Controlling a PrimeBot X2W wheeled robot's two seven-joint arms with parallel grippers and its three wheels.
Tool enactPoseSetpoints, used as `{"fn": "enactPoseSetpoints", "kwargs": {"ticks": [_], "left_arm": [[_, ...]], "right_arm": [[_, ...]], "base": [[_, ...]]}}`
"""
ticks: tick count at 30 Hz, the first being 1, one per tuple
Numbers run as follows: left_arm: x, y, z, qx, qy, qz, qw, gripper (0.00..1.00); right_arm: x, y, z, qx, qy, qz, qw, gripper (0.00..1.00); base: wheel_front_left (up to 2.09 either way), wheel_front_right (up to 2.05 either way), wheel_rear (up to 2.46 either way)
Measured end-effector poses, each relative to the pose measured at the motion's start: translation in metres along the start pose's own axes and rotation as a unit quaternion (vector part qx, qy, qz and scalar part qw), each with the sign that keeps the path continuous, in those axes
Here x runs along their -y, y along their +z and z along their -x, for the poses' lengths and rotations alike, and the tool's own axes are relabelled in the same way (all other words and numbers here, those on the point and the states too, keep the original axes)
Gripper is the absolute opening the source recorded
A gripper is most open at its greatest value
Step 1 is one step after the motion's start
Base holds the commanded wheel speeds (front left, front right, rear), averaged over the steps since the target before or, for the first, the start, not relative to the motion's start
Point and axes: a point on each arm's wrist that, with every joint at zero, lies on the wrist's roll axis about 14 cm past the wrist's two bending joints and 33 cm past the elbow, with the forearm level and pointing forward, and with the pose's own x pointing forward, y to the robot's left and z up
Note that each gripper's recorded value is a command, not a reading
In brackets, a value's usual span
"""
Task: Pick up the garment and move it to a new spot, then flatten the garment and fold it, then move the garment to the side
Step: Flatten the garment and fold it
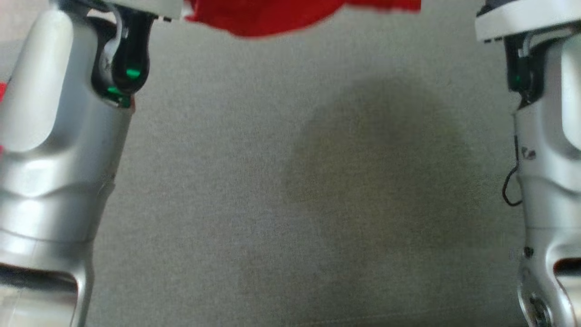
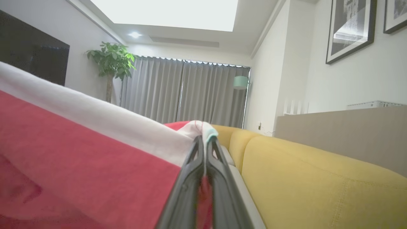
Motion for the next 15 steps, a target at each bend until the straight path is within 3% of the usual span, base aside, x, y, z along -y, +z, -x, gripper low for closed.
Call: {"fn": "enactPoseSetpoints", "kwargs": {"ticks": [4, 10, 12, 15], "left_arm": [[-0.023, -0.057, 0.0, -0.041, 0.021, 0.027, 0.999, 0.0], [-0.053, -0.177, 0.053, -0.147, 0.073, 0.08, 0.983, 0.0], [-0.053, -0.2, 0.07, -0.163, 0.086, 0.099, 0.978, 0.0], [-0.045, -0.213, 0.087, -0.171, 0.086, 0.112, 0.975, 0.0]], "right_arm": [[-0.006, -0.067, 0.002, -0.061, 0.003, -0.007, 0.998, 0.0], [-0.031, -0.173, 0.044, -0.184, 0.015, -0.042, 0.982, 0.0], [-0.037, -0.193, 0.06, -0.212, 0.016, -0.051, 0.976, 0.0], [-0.038, -0.195, 0.072, -0.214, 0.011, -0.061, 0.975, 0.0]], "base": [[0.0, 0.0, 0.0], [0.0, 0.0, 0.0], [0.0, 0.0, 0.0], [0.0, 0.0, 0.0]]}}
